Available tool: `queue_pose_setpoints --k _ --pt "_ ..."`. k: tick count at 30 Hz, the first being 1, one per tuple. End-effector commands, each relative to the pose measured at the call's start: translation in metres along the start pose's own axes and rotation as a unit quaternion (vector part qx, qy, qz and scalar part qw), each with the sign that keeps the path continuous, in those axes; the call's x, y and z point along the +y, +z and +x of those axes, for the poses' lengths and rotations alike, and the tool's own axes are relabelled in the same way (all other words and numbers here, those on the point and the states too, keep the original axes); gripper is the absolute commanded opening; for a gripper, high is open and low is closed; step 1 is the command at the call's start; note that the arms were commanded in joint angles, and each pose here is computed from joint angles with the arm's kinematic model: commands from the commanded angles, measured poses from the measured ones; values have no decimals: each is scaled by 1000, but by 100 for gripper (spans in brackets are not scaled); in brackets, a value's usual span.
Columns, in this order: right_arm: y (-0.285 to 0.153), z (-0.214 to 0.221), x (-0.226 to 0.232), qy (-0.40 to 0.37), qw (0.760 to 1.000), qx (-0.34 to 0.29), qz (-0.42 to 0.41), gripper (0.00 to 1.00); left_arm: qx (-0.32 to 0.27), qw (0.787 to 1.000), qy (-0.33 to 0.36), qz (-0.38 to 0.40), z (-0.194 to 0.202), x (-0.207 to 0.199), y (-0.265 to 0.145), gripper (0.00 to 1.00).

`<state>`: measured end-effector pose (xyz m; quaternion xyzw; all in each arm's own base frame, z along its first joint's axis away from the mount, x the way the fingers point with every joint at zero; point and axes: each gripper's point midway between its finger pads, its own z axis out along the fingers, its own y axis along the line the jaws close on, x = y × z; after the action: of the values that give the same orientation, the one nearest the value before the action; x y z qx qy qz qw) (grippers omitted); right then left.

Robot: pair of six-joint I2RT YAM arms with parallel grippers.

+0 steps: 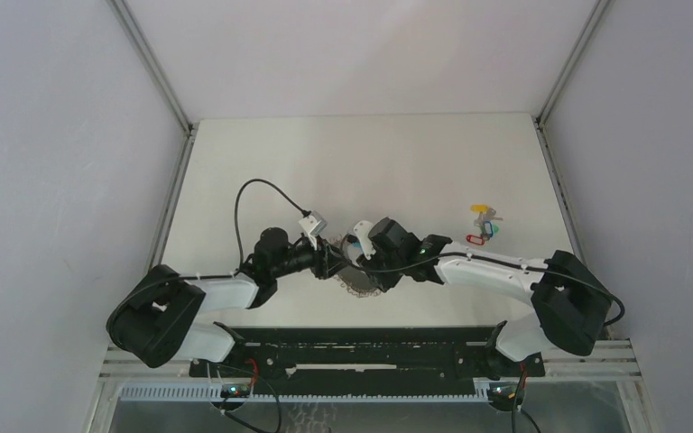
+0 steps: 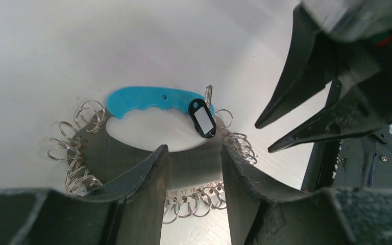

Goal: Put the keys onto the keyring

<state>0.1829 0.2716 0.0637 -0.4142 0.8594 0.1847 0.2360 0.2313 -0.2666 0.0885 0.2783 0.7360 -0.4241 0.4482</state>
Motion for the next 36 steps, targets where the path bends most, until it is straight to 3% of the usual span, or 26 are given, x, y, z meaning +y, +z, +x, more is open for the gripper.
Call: queue_pose_setpoints --k 1,22,28,36 --pt "9 7 -6 31 998 10 49 28 -12 1000 -5 -14 -5 0 -4 48" --pt "33 20 -19 -3 992 58 113 16 -6 1000 -15 -26 2 3 -7 48" --pt "30 9 -21 -35 992 50 106 0 10 999 -29 -26 9 7 0 48" --pt "28 -15 -17 -111 991 26 76 0 -13 999 -39 -22 8 1 -6 47"
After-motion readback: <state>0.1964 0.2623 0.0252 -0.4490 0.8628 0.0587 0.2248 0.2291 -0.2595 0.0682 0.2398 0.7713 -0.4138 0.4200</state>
